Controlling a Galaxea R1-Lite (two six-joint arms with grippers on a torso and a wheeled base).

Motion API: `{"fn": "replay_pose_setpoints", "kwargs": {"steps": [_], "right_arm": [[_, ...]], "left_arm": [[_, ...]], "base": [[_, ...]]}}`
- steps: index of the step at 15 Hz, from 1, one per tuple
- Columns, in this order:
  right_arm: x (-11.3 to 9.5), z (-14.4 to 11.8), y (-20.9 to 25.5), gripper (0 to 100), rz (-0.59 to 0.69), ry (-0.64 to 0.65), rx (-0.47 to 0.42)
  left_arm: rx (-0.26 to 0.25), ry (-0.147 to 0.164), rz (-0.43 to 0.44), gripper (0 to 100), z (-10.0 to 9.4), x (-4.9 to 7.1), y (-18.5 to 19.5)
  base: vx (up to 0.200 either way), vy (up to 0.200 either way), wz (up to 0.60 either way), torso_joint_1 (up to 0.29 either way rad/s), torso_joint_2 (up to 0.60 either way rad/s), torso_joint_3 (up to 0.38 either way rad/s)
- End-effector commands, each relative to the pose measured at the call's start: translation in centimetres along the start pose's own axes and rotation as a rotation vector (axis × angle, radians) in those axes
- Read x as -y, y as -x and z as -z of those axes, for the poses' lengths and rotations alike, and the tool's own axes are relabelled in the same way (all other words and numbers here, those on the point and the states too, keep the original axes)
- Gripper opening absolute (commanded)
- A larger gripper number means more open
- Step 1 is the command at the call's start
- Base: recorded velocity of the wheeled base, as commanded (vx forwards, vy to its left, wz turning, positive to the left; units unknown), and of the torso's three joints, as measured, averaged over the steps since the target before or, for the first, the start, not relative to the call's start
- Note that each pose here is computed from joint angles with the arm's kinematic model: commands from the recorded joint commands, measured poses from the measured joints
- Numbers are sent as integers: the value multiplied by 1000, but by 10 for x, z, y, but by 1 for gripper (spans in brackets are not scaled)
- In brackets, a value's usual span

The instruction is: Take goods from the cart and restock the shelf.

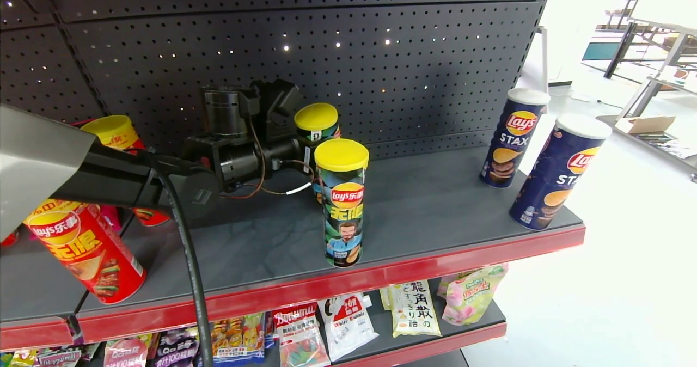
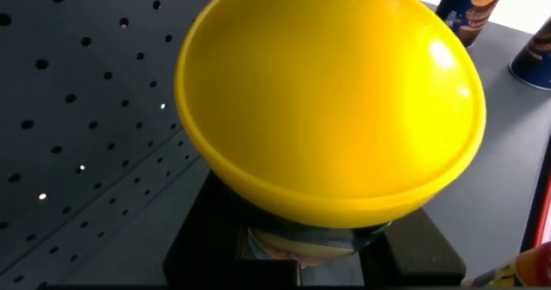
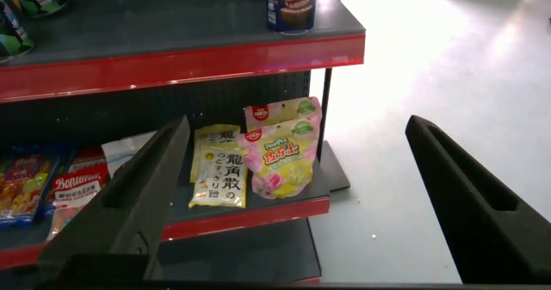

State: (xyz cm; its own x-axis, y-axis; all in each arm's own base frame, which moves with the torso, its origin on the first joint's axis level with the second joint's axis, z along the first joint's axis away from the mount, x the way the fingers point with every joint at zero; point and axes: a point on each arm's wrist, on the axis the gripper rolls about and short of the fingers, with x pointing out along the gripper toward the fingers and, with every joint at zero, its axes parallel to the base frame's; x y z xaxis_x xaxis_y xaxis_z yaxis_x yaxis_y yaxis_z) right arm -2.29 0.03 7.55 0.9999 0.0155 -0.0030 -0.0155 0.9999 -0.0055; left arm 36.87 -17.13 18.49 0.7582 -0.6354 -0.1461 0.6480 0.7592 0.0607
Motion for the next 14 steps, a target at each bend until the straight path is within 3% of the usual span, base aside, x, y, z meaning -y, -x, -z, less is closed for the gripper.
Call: {"fn": "replay_pose_setpoints", "kwargs": {"steps": [1, 12, 14], "right_arm": [[0, 0, 0, 100, 0, 1, 0], [0, 0, 0, 100, 0, 1, 0], [0, 0, 0, 100, 0, 1, 0]], "left_arm": [[0, 0, -1, 0, 0, 0, 0], [-25, 5, -5, 0, 2, -2, 2], [-29, -21, -2, 0, 3, -2, 2]], "base": [[0, 0, 0, 0, 0, 0], [0, 0, 0, 0, 0, 0], [0, 0, 0, 0, 0, 0]]}}
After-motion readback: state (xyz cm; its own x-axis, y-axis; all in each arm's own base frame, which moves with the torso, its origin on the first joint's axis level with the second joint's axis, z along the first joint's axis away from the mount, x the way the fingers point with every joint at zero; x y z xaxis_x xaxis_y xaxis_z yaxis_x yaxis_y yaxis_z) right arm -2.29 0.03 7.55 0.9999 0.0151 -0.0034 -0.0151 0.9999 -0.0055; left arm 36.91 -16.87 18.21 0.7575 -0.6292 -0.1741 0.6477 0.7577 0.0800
